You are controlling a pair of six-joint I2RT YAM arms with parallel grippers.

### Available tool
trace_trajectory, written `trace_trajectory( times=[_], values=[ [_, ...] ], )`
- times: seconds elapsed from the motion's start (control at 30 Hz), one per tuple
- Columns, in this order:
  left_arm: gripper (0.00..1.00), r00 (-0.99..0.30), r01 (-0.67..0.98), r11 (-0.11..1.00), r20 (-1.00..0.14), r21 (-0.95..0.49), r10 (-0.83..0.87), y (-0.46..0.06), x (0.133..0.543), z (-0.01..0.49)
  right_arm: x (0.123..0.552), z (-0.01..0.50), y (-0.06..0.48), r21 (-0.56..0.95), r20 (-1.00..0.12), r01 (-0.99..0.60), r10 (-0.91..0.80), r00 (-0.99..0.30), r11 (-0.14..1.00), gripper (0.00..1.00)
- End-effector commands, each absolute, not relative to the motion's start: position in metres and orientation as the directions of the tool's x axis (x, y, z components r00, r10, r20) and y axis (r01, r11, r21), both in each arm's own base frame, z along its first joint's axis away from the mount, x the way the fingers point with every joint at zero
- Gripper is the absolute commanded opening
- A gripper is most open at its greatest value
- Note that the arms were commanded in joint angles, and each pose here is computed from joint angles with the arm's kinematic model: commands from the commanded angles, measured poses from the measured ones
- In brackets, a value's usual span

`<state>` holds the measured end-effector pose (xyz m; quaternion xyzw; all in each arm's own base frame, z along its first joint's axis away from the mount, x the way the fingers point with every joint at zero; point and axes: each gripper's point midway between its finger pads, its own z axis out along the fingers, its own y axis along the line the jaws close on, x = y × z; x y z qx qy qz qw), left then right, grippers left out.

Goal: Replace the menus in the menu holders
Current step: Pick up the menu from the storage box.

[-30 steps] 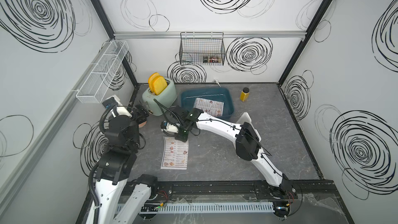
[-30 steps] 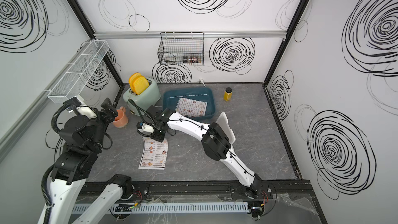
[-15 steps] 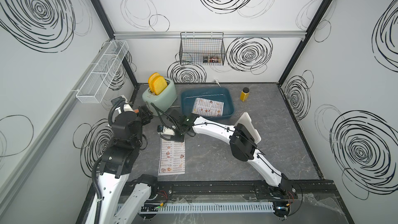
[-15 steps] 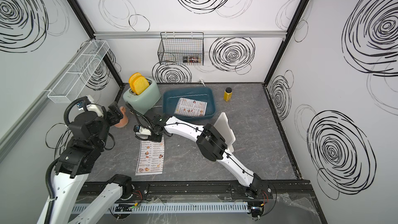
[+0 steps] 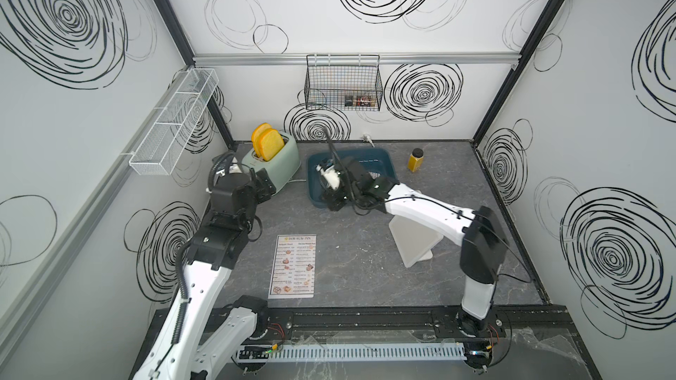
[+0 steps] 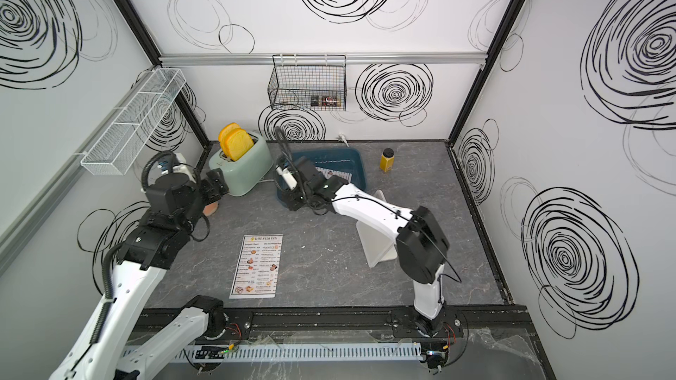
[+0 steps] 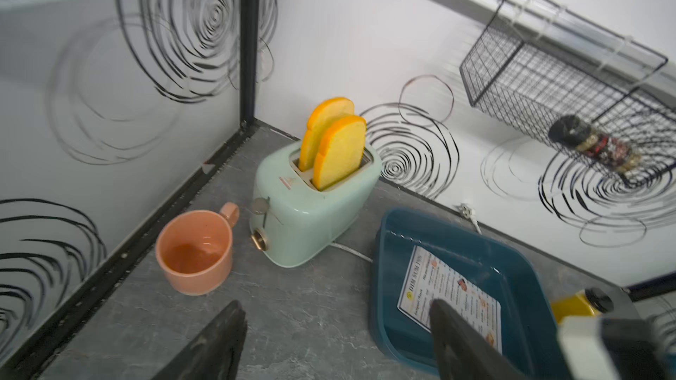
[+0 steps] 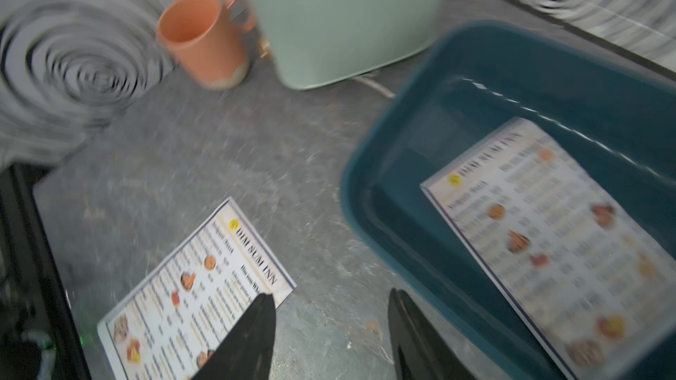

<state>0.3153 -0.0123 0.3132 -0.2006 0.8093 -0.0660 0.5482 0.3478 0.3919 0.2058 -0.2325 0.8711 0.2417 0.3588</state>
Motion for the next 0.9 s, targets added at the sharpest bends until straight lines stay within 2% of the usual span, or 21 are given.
trace_trajectory(
  times=[0.0,0.07,0.17,0.33,0.5,0.7,0.87],
  values=[
    [0.83,-0.403,-0.107,0.92,-0.829,-0.378,-0.387,-0.063,0.346,0.287,0.394,0.169,0.346,0.525,-0.573,-0.106,0.258,-0.778,0.845,0.52],
    [0.84,-0.448,-0.078,0.931,-0.822,-0.356,-0.352,-0.08,0.358,0.27,0.41,0.155,0.326,0.506,-0.548,0.007,0.328,-0.769,0.863,0.55],
    [0.88,-0.519,-0.031,0.943,-0.8,-0.332,-0.299,-0.102,0.375,0.242,0.433,0.15,0.309,0.437,-0.57,0.091,0.354,-0.741,0.895,0.61],
    [0.95,-0.586,-0.028,0.94,-0.756,-0.339,-0.29,-0.109,0.4,0.198,0.456,0.124,0.288,0.367,-0.522,0.212,0.39,-0.758,0.906,0.73],
    [0.96,-0.631,-0.032,0.939,-0.722,-0.342,-0.284,-0.108,0.417,0.166,0.467,0.088,0.271,0.275,-0.455,0.317,0.413,-0.789,0.908,0.82],
    [0.95,-0.667,-0.008,0.936,-0.696,-0.352,-0.268,-0.118,0.425,0.14,0.472,0.053,0.252,0.137,-0.372,0.414,0.434,-0.821,0.9,0.85],
    [0.91,-0.694,-0.006,0.939,-0.674,-0.344,-0.251,-0.12,0.429,0.12,0.476,0.043,0.242,0.098,-0.383,0.415,0.419,-0.823,0.905,0.85]
  ],
)
